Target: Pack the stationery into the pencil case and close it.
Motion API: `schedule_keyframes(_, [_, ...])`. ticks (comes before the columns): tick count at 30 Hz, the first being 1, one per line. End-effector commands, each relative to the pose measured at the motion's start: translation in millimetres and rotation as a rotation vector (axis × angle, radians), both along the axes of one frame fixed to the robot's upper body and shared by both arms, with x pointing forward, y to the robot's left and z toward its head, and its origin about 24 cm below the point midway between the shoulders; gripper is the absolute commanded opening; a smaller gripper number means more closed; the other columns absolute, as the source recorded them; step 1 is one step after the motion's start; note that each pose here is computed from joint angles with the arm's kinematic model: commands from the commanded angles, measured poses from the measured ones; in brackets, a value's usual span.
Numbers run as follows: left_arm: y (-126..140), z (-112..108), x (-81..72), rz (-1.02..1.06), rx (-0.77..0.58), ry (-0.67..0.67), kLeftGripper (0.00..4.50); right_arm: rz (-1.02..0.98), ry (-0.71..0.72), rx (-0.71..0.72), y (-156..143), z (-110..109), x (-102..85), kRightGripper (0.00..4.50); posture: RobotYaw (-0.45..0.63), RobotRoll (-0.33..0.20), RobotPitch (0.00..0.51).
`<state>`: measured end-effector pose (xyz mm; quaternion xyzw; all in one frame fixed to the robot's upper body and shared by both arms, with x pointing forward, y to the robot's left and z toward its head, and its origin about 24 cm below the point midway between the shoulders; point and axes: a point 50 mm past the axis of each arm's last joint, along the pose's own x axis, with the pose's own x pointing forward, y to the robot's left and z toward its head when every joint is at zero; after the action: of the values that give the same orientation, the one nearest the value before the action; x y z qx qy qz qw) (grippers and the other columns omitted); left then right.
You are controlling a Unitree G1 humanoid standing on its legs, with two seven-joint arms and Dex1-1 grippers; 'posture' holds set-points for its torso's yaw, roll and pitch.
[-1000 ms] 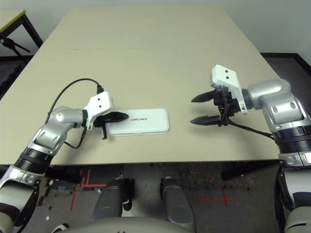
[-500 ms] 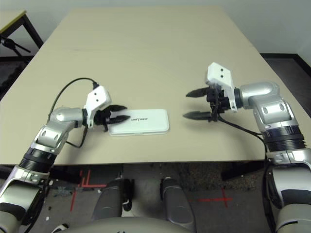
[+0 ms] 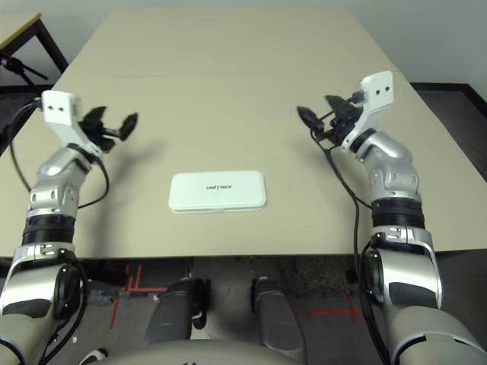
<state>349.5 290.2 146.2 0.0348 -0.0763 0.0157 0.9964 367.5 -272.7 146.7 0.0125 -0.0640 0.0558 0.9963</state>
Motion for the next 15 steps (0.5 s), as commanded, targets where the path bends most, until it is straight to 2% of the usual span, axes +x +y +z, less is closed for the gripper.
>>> schedule_keyframes(1, [6, -3, 0.3, 0.064, -0.010, -0.019, 4.48, -0.178, -0.009, 0.011, -14, -8, -0.4, 4.50, 0.00, 0.000, 0.131])
schedule_keyframes(7, [8, -9, -1.0, 0.097, -0.021, -0.024, 4.48, -0.345, -0.007, 0.000, -32, -14, -4.2, 4.50, -0.01, 0.000, 0.134])
schedule_keyframes(15, [7, -13, -2.4, 0.100, -0.019, -0.019, 4.48, -0.353, 0.003, -0.002, -34, -15, -3.6, 4.50, -0.01, 0.000, 0.140])
